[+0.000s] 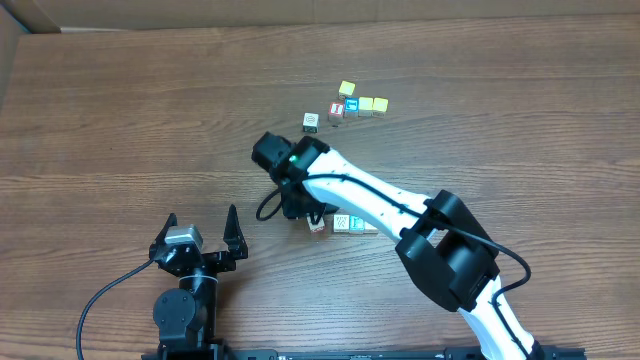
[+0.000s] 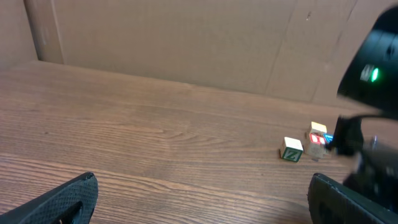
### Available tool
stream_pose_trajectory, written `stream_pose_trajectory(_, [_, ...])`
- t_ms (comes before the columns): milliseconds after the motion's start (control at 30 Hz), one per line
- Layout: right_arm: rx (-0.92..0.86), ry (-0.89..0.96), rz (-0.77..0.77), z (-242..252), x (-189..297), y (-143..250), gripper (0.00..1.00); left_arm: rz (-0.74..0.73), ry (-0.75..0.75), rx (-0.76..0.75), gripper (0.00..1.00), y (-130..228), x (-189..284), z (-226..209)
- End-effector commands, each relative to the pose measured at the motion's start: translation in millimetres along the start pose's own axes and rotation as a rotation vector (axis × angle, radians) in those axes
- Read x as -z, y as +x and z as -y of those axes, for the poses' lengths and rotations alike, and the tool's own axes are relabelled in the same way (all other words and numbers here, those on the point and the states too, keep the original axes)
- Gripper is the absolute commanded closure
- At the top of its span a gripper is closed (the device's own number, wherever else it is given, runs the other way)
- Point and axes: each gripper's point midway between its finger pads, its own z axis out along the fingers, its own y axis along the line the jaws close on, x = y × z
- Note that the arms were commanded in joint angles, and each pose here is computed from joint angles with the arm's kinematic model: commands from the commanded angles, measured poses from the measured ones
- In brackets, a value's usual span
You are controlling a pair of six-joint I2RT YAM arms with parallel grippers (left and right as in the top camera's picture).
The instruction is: Flip 5 blocks
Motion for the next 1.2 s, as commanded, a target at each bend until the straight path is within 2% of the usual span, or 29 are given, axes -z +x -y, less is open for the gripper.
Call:
stream_pose_trajectory(0, [-0.02, -0.047, 0.073, -1, 24, -29, 0.52, 0.007, 0.019, -0.019, 0.0, -1, 0, 4])
stream_pose_trajectory(200, [0.03, -0.119, 0.02, -7, 26, -25, 0.79, 0.006, 0.019, -0.019, 0.0, -1, 0, 4])
stream_pose_trajectory(367, [0.033, -0.099, -0.004, -3, 25, -19, 0.96, 0.006, 0.019, -0.019, 0.0, -1, 0, 4])
stream_pose_trajectory(667, [0.044, -0.067, -0.046, 3, 4, -2, 0.96, 0.006, 0.019, -0.019, 0.0, -1, 0, 4])
stream_pose_trajectory(967, [0.043, -0.027, -0.095, 13, 4, 10, 0.96, 0.006, 0.019, -0.019, 0.0, -1, 0, 4])
stream_pose_trajectory(1167, [0.029, -0.048, -0.068, 13, 5, -1, 0.94, 0.006, 0.019, -0.019, 0.0, -1, 0, 4])
